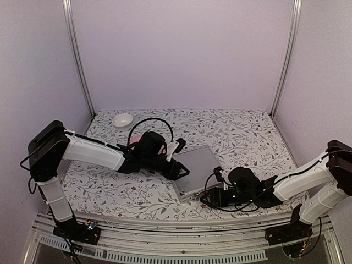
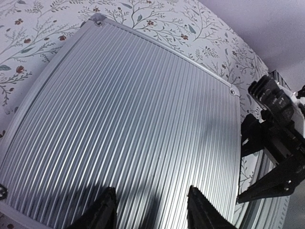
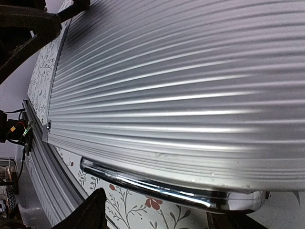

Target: Pack up texas hold em set

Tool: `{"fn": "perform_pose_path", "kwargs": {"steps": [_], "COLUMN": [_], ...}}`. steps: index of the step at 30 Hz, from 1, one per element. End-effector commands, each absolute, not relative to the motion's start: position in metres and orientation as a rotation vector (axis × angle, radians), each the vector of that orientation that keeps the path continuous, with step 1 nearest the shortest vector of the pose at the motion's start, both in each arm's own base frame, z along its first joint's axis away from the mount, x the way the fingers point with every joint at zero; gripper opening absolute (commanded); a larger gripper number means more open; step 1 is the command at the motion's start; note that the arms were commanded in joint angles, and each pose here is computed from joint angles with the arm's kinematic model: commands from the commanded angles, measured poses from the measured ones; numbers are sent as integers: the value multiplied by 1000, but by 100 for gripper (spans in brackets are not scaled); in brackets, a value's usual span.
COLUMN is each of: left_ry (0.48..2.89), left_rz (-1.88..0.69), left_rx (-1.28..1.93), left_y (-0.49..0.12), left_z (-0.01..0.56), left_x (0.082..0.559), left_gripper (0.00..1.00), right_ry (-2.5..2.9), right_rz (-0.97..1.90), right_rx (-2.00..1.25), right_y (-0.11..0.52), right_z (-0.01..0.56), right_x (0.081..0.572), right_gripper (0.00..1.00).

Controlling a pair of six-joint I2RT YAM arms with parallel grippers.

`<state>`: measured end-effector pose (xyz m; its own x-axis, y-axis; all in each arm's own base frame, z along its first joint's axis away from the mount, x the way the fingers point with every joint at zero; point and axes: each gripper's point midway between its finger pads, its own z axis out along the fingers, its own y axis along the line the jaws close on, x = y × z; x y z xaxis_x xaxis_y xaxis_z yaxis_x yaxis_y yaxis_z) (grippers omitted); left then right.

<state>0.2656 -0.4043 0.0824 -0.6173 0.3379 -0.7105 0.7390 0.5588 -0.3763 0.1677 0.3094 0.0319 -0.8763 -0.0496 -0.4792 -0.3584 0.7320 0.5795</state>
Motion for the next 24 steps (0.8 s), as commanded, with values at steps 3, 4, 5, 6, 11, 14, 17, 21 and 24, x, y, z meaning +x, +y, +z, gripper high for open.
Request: {"fn": "perform_pose_path", "kwargs": {"steps": [3,4,5,6,11,14,17,21,24], "left_ry": [2349,2349,2348,2349,2349,2350,2350,2347,2345], "left_rz": [-855,-856,-858,-857,-853,-852,-853,-853,-853], "left_rx": [853,854,853,855,856,857,855,857,859], "left_y": [-385,-385,-385,-385,-383,-383,-383,-383,-383], "left_z": [49,49,50,50,50,50,50,51,51], "left_x": [252,251,251,250,250,250,250,250,250], "left_gripper": [50,50,50,50,49,49,49,49,49], "right_ry": [2473,2473,2473,2477,2480,2474,2475,2474,2473], "right_rz": [912,915,917,922,999,1039,1081,1125,1140], "right_rx": [-335,-338,-342,-344,-337,-301,-263,-224,-192], "right_y": [312,313,315,316,324,326,329,332,332], "right_z": [24,23,23,22,26,33,40,47,54], "right_x": [174,174,174,174,169,169,168,168,168], "right_gripper": [71,71,71,71,71,71,71,70,70]}}
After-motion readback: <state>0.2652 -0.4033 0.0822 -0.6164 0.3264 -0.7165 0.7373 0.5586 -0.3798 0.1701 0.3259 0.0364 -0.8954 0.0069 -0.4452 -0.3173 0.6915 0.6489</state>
